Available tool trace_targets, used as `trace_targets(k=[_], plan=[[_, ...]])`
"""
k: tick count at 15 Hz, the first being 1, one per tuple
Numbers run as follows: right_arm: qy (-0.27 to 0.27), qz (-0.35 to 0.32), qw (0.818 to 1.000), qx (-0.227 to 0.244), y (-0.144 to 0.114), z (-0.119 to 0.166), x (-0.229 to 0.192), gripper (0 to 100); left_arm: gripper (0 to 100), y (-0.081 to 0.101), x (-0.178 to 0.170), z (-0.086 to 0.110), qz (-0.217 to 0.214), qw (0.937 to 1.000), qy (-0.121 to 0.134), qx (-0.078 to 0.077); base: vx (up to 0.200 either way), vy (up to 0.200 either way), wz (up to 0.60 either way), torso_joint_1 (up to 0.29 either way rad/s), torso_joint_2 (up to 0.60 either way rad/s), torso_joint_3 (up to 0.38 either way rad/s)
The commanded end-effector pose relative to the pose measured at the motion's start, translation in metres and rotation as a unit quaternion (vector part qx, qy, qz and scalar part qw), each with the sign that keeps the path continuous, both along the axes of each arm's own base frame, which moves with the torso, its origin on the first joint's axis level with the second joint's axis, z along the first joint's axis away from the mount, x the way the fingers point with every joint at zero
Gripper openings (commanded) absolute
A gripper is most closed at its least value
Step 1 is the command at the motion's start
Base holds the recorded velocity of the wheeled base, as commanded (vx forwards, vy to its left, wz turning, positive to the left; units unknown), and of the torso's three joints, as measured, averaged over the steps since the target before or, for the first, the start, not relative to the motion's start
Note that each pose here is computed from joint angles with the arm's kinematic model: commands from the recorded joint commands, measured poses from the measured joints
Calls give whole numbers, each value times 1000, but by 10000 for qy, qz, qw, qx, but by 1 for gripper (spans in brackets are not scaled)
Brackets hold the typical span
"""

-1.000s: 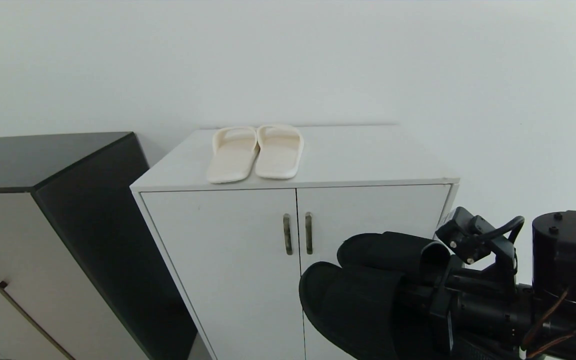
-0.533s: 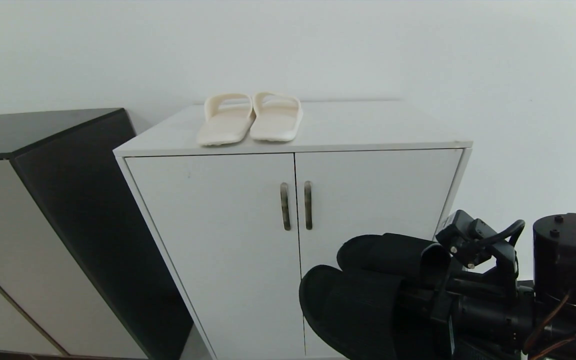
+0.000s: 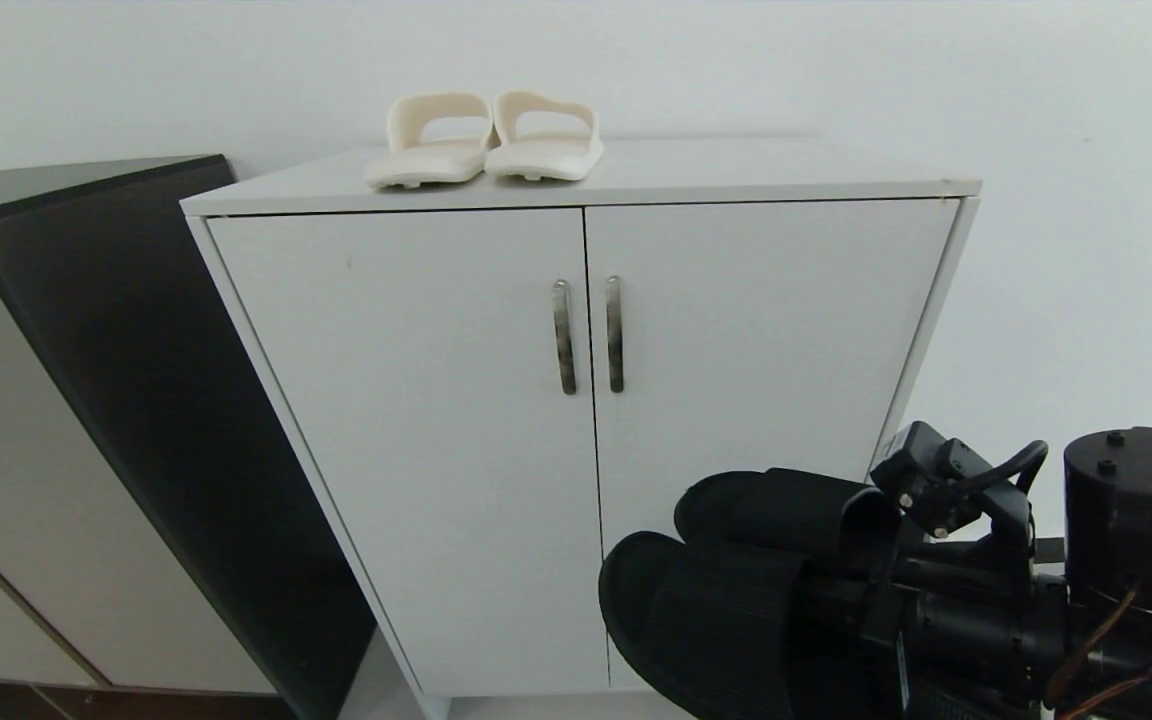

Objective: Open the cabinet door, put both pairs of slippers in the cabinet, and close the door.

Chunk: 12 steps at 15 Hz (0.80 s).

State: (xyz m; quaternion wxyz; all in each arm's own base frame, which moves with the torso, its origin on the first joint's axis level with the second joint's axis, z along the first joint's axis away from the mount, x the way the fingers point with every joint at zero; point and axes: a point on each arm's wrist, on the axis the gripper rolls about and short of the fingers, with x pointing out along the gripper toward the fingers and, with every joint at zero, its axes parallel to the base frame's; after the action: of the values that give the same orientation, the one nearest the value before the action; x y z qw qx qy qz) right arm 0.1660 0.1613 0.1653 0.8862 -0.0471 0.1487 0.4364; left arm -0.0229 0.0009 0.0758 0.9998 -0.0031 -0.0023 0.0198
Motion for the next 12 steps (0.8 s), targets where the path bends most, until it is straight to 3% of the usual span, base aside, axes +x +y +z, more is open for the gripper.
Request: trace_targets(k=[1, 3, 4, 5, 7, 8, 9, 10, 12], plan=[[8, 6, 10000, -8, 0, -1, 0, 0, 100, 0, 0, 0, -37, 10000, 8, 16, 0, 0, 0, -32, 315, 290], [8, 6, 10000, -8, 0, -1, 0, 0, 100, -1, 0, 0, -121, 9999, 9, 77, 0, 0, 0, -12, 142, 137], [21, 13, 10000, -17, 0, -2, -1, 0, 100, 0, 0, 2, -120, 9997, -18, 223, 0, 0, 0, -7, 66, 46], [27, 13, 10000, -22, 0, -2, 0, 0, 100, -1, -2, 18, -144, 9992, -169, 340, 0, 0, 0, 0, 0, 0], [32, 21, 10000, -28, 0, -3, -1, 0, 100, -1, 4, 68, -288, 9994, -153, 89, 0, 0, 0, 0, 0, 0], [38, 21, 10000, -33, 0, -3, -1, 0, 100, -3, 14, 79, -620, 9980, 81, 106, 0, 0, 0, 0, 0, 0], [49, 23, 10000, -53, 0, -4, -1, 0, 100, -5, 27, 84, -1069, 9932, 438, 136, 0, 0, 0, 0, 0, 0], [54, 23, 10000, -58, -1, -4, -1, 0, 100, -6, 37, 89, -1434, 9875, 631, 191, 0, 0, 0, 0, 0, 0], [60, 23, 10000, -64, 0, -5, -1, 0, 100, -10, 60, 103, -2261, 9713, 716, 197, 0, 0, 0, 0, 0, 0]])
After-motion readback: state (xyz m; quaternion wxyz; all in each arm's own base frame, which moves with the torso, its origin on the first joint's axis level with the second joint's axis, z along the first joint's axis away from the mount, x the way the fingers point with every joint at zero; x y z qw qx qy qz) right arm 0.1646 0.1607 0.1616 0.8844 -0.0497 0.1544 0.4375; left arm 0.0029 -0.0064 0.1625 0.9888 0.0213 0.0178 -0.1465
